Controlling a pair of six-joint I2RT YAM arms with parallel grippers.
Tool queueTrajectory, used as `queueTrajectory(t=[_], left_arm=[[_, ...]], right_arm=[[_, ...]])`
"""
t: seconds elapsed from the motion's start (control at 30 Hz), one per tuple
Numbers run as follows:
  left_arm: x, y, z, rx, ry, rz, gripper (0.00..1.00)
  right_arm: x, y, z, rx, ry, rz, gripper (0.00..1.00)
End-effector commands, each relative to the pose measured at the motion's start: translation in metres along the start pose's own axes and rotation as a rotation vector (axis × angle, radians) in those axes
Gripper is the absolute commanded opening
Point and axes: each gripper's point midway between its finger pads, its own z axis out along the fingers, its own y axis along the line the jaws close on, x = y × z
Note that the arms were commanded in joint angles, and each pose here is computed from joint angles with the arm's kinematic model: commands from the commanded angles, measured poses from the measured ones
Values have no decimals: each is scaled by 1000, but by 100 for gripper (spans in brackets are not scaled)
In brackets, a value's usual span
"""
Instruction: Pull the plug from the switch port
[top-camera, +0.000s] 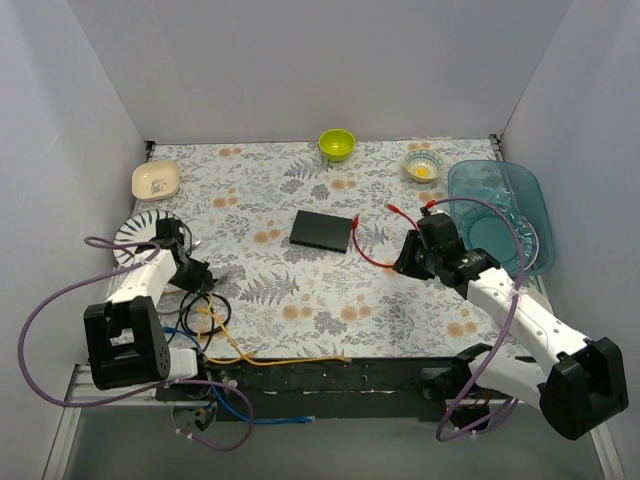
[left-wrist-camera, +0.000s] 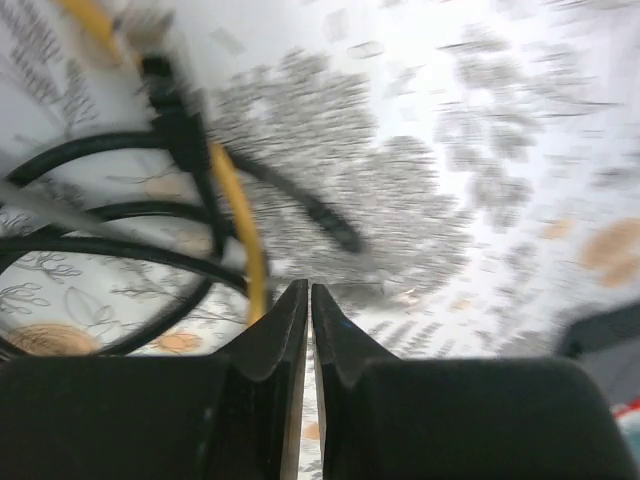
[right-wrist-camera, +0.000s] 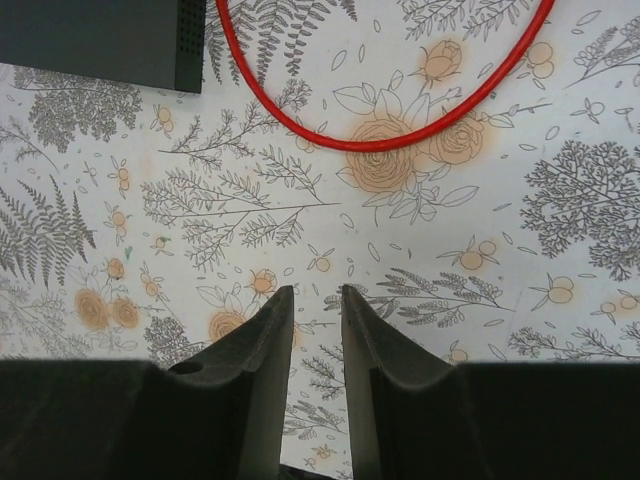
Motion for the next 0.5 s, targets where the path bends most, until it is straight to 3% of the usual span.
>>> queueTrajectory(t=[0.0,0.1,0.23,0.33,0.47], left_arm=[[-38,-61,-57,251,-147,59,7],[-19,-103,-84,457,-66,154,8],[32,-128,-100,560,-20,328,10],[68,-129,-99,602,40,389,11],[95,-115,-88,591,104,407,11]], right_arm=[[-14,14,12,-51,-28,-9,34],[-28,16,26,-24,-37,-40,42],[-45,10,45,72,-18,-113,49],[-51,-7,64,156,11,-138,49],[-25,-24,93,194,140,-183,45]])
